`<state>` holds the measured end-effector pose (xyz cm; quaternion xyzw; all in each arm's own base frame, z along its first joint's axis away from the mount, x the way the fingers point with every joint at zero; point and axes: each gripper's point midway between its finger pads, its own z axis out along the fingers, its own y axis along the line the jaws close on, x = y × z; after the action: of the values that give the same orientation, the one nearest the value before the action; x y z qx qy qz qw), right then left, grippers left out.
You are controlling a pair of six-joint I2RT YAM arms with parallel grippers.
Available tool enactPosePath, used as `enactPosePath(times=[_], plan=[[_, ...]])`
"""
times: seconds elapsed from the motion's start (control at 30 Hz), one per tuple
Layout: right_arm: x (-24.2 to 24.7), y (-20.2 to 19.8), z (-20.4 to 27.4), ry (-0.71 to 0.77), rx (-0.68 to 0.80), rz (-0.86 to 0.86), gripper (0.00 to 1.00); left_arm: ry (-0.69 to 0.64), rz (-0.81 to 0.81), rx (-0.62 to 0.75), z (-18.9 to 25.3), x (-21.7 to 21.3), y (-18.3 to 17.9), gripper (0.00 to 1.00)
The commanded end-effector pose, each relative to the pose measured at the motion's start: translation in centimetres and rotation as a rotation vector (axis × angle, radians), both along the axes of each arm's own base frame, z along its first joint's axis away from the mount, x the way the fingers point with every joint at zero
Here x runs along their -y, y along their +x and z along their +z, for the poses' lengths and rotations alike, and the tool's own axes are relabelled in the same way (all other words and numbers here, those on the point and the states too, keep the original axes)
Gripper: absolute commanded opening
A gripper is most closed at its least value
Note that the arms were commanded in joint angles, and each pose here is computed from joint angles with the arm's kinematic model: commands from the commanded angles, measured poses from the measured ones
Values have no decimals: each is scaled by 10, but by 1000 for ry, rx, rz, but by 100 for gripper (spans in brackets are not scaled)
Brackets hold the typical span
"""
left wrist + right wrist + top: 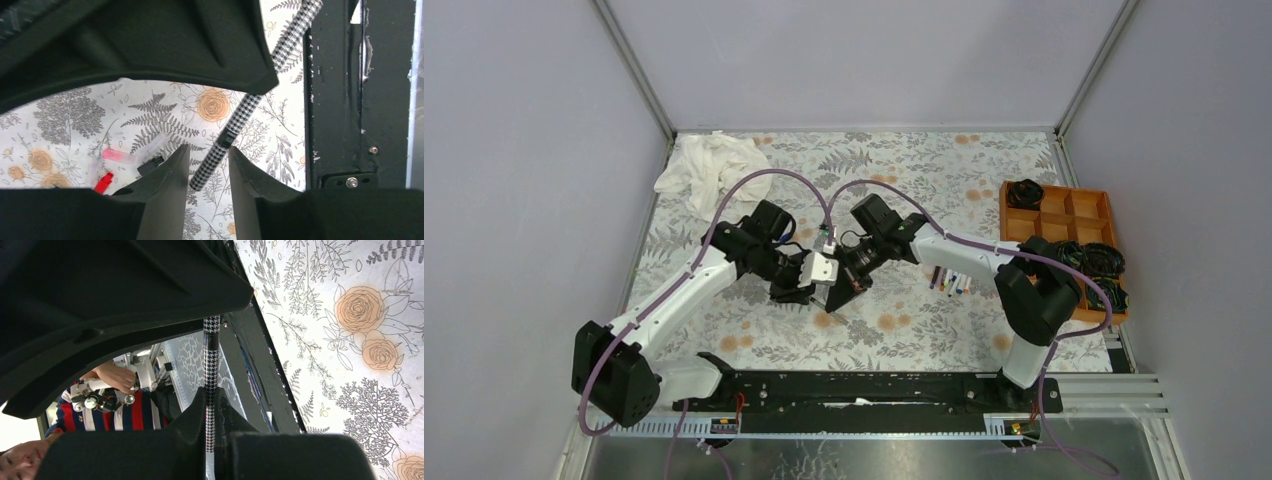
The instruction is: Open the pen caps
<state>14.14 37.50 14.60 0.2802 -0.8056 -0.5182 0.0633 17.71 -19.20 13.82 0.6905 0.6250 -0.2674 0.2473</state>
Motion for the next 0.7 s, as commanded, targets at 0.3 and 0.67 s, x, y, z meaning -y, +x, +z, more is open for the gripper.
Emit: enactPosePath(times=[0.3, 0.67], plan=[[-19, 9, -1, 16, -21, -43, 44, 27, -60, -53, -2, 0, -14, 0], [-31, -1, -4, 53, -125, 18, 29, 40, -47, 2, 3, -2, -5, 0]])
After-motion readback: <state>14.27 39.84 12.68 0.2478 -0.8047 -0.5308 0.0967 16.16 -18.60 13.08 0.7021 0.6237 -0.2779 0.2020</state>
